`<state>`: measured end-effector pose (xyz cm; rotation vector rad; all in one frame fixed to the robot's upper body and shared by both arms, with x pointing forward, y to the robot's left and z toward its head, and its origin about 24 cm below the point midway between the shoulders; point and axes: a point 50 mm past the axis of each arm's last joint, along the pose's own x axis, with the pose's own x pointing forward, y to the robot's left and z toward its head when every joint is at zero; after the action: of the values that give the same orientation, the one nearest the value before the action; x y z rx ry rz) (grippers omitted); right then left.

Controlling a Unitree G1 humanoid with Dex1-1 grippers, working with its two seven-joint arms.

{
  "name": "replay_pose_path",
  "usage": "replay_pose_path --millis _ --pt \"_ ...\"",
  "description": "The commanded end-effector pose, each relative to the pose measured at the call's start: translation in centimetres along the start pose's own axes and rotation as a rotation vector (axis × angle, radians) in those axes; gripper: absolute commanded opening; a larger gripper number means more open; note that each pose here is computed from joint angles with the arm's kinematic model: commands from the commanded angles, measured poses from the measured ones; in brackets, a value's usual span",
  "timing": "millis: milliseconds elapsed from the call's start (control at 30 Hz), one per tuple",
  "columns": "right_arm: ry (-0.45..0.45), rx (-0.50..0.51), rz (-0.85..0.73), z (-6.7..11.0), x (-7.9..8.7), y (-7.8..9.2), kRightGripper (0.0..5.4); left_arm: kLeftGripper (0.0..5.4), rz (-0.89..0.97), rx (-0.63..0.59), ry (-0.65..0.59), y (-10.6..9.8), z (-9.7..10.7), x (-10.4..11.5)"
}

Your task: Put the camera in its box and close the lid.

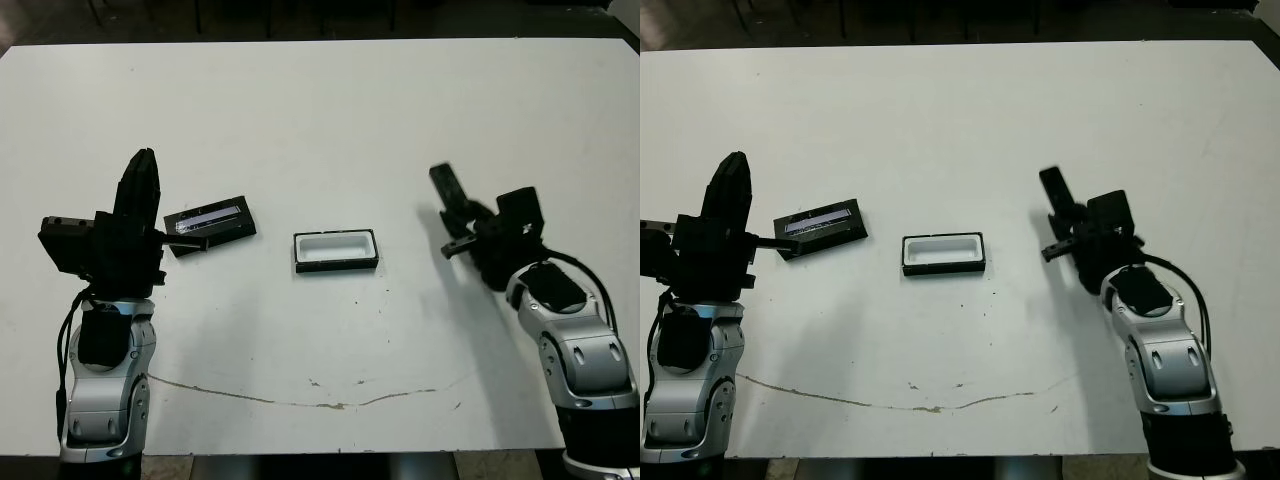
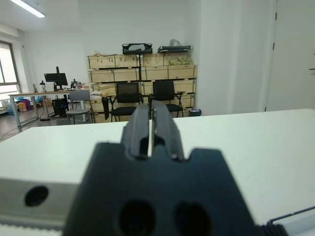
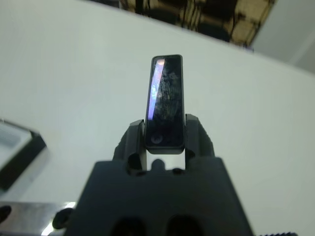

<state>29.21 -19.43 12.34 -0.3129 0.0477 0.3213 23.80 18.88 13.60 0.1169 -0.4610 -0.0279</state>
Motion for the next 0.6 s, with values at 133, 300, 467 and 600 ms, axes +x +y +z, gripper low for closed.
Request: replay_pose_path --millis 133,300,467,600 --pt "-0.124 -0.092 0.194 3.2 1.3 -2.7 0.60 0.00 0.000 0.027 0.037 0.2 -0.7 -0.2" --pt "-0.117 -0.106 0.444 5.5 3.2 -3.9 0.60 0.00 0.003 0.025 0.039 0.1 -0.6 -0.3" --pt "-0.080 -0.251 0.667 7.5 4.7 -4.1 0.59 0.00 0.002 0.035 0.037 0.1 -0.5 -0.4" --pt "-0.013 -0.323 0.789 8.3 5.4 -3.5 0.59 0.00 0.004 0.028 0.042 -0.1 -0.4 -0.6"
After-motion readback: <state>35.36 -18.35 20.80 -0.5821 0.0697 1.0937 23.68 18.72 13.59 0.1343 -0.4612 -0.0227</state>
